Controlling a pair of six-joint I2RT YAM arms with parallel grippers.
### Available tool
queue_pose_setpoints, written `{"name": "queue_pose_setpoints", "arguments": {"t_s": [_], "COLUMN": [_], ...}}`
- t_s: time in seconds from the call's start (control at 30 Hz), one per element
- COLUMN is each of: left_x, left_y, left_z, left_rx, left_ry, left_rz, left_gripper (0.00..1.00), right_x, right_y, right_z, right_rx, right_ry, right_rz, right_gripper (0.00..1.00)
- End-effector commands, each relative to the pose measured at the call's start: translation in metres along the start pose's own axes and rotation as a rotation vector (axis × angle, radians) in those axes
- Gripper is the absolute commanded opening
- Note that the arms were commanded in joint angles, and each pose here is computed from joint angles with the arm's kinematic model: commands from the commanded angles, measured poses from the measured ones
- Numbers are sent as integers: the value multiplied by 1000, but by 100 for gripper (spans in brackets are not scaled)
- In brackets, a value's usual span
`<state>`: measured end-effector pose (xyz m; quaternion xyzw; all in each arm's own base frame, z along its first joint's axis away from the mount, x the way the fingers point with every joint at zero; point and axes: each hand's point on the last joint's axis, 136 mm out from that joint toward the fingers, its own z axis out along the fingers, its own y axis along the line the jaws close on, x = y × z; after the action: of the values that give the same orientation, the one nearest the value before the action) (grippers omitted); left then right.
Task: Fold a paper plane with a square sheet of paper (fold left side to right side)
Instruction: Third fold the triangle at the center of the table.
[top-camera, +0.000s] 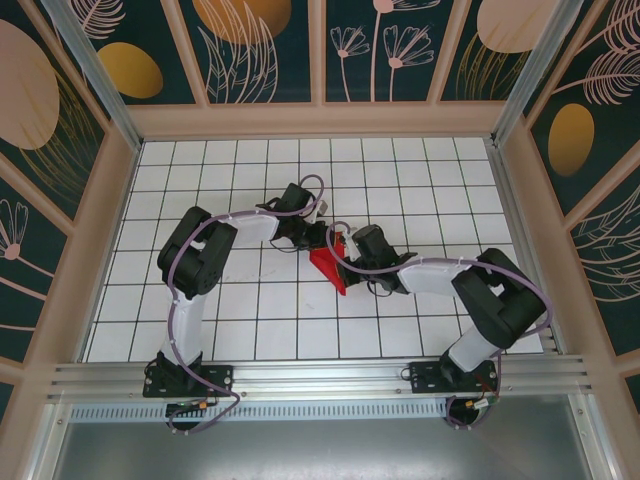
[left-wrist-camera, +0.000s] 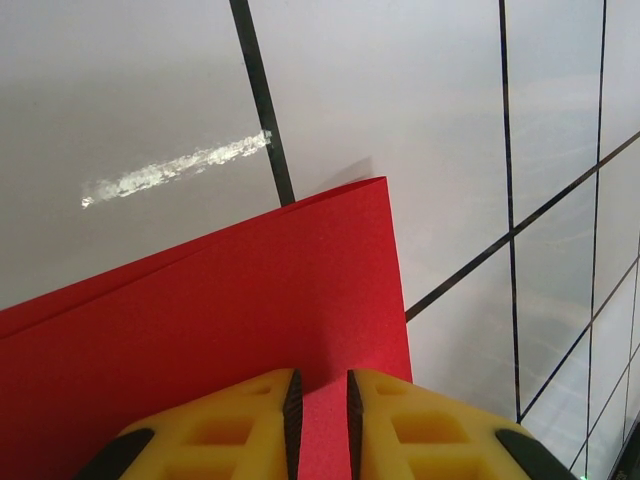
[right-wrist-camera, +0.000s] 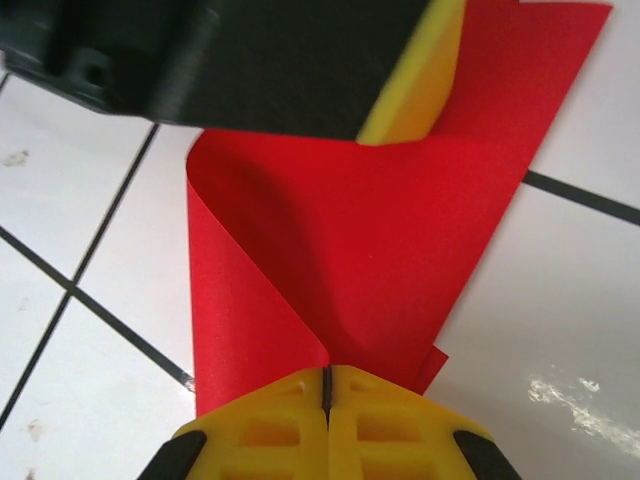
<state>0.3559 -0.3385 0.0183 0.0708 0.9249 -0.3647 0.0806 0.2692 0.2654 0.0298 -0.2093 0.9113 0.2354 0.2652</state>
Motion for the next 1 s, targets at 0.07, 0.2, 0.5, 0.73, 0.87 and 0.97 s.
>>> {"name": "queue_pose_setpoints", "arguments": {"t_s": [0.07,0.2,0.5,0.73,0.87,0.97], "left_x": [25,25,26,28,28,30], "left_y": [28,28,30,31,31,32], "left_z": [20,20,21,22,22,23], "left_rx": [-84,-84,-86,-85,-85,-87], "left_ry": [75,75,77,79,80,81], "left_rz": [-20,-21,-23,-25,-26,-27], "left_gripper": [23,23,22,22,22,22], "right_x": [-8,-10,-9,-12,-14,-16], "right_y": [1,0,-7,-9,-9,-6], "right_z": [4,6,12,12,13,12], "right_rx": [-11,-8,20,25,25,15], "right_ry": [-1,-4,13,3,-2,-4], "right_rz": [33,35,47,61,61,58], "right_gripper": [0,0,0,0,0,0]}}
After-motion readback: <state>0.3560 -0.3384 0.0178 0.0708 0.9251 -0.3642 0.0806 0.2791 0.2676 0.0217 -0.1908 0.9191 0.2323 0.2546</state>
